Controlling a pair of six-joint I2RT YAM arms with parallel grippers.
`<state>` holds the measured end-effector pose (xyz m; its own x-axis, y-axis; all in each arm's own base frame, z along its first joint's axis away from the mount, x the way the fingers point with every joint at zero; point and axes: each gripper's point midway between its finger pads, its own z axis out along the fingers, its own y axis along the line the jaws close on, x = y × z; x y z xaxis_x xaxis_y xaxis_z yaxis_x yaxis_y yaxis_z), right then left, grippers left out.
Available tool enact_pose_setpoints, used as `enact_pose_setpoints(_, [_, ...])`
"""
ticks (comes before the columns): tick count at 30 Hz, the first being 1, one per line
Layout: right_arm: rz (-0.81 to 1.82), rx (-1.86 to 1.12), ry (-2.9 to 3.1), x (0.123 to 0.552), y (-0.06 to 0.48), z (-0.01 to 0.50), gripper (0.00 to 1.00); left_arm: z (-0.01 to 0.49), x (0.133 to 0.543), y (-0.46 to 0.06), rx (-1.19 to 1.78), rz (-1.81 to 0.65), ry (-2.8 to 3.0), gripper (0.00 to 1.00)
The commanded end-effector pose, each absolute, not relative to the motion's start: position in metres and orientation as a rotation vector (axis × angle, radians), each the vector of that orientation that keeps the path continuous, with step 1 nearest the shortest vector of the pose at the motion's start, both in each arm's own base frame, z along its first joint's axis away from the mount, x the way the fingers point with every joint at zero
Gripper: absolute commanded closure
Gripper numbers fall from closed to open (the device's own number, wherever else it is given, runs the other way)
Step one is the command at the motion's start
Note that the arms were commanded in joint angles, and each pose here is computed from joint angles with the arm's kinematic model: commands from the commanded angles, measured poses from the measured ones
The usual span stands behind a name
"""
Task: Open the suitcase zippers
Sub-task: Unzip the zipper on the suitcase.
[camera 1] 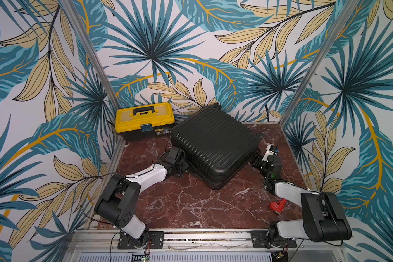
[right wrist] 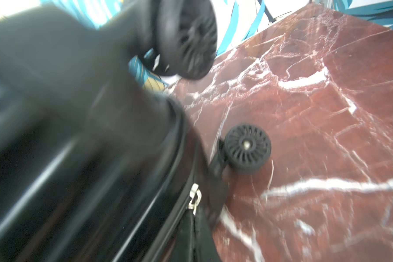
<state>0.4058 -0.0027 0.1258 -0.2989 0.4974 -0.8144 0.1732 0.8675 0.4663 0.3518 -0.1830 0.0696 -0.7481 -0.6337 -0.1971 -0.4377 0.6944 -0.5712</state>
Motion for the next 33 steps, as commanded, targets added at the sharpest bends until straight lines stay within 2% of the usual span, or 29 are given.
enact_pose_setpoints(1, [0.361, 0.57, 1.758, 0.431, -0.027, 0.15, 1.0, 0.036, 0.324, -0.144, -0.81, -0.425, 2.664, 1.0])
enact_pose_setpoints(9, [0.476, 0.583, 1.743, 0.471, -0.044, 0.145, 1.0, 0.032, 0.324, -0.143, -0.759, -0.386, 2.688, 1.0])
enact_pose_setpoints(13, [0.622, 0.531, 1.69, 0.486, -0.041, 0.154, 0.95, 0.028, 0.324, -0.142, -0.757, -0.37, 2.697, 1.0])
enact_pose_setpoints(18, [0.71, 0.523, 1.661, 0.492, -0.042, 0.149, 0.79, 0.028, 0.326, -0.143, -0.739, -0.366, 2.702, 1.0])
enact_pose_setpoints(22, [0.691, 0.573, 1.641, 0.486, -0.054, 0.141, 0.81, 0.026, 0.325, -0.142, -0.736, -0.358, 2.709, 1.0])
enact_pose_setpoints(27, [0.706, 0.583, 1.682, 0.483, -0.05, 0.137, 0.94, 0.026, 0.326, -0.143, -0.732, -0.36, 2.715, 1.0])
enact_pose_setpoints(33, [0.622, 0.628, 1.721, 0.447, -0.052, 0.141, 0.85, 0.032, 0.322, -0.144, -0.687, -0.352, 2.738, 1.0])
